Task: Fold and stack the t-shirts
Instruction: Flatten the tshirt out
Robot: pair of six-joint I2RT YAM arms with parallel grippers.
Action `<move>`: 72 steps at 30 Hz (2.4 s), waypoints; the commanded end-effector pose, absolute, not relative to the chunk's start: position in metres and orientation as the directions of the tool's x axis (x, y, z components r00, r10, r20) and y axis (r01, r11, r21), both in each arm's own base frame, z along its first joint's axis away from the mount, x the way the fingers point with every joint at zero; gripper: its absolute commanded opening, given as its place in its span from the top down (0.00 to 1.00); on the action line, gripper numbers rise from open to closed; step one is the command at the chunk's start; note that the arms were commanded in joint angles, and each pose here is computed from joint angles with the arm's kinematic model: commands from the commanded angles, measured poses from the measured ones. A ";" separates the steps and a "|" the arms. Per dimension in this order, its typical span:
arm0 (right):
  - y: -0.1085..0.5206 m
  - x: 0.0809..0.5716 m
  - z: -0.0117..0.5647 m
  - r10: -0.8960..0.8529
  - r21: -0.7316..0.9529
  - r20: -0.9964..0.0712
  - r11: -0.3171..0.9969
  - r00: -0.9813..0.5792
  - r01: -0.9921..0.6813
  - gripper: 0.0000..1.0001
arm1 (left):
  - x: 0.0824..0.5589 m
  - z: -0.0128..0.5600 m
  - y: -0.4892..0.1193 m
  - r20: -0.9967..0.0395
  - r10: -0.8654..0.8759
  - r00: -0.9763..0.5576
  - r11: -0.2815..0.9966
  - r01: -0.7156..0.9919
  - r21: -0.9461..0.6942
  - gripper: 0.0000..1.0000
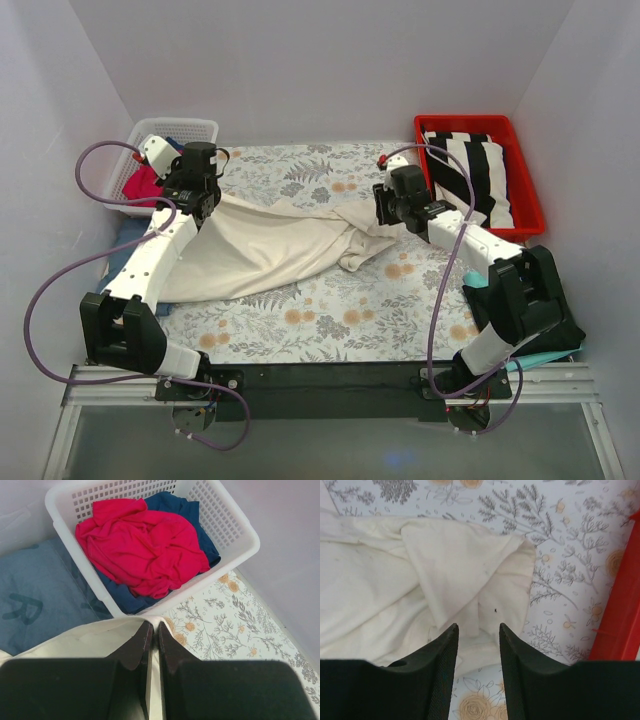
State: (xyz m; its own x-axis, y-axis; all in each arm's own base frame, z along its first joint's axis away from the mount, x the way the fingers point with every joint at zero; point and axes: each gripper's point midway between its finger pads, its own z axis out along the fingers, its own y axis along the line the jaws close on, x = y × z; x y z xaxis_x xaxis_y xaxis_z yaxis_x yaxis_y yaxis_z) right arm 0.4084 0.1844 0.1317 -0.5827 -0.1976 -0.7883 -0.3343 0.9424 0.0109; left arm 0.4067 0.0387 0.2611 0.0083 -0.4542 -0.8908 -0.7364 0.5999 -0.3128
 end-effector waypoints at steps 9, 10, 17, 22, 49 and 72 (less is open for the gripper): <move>0.202 0.384 0.088 -0.190 0.106 -0.752 0.910 -0.631 -0.400 0.61 | 0.406 0.272 0.040 -0.875 -0.482 0.044 0.593 -0.719 -0.362 1.00; 0.203 0.383 0.084 -0.213 0.090 -0.747 0.906 -0.630 -0.413 0.61 | 0.406 0.270 0.040 -0.876 -0.481 0.040 0.593 -0.721 -0.358 1.00; 0.206 0.377 0.068 -0.390 -0.096 -0.718 0.876 -0.576 -0.473 0.62 | 0.404 0.260 0.042 -0.868 -0.496 0.023 0.590 -0.725 -0.356 1.00; 0.189 0.380 0.064 -0.495 -0.254 -0.679 0.852 -0.542 -0.458 0.62 | 0.403 0.259 0.044 -0.861 -0.507 0.024 0.587 -0.722 -0.366 1.00; 0.194 0.379 0.056 -0.689 -0.505 -0.593 0.722 -0.417 -0.474 0.63 | 0.403 0.248 0.045 -0.845 -0.535 -0.007 0.596 -0.711 -0.372 1.00; 0.218 0.389 0.072 -0.700 -0.546 -0.628 0.708 -0.340 -0.448 0.65 | 0.403 0.242 0.047 -0.838 -0.545 -0.017 0.593 -0.714 -0.371 1.00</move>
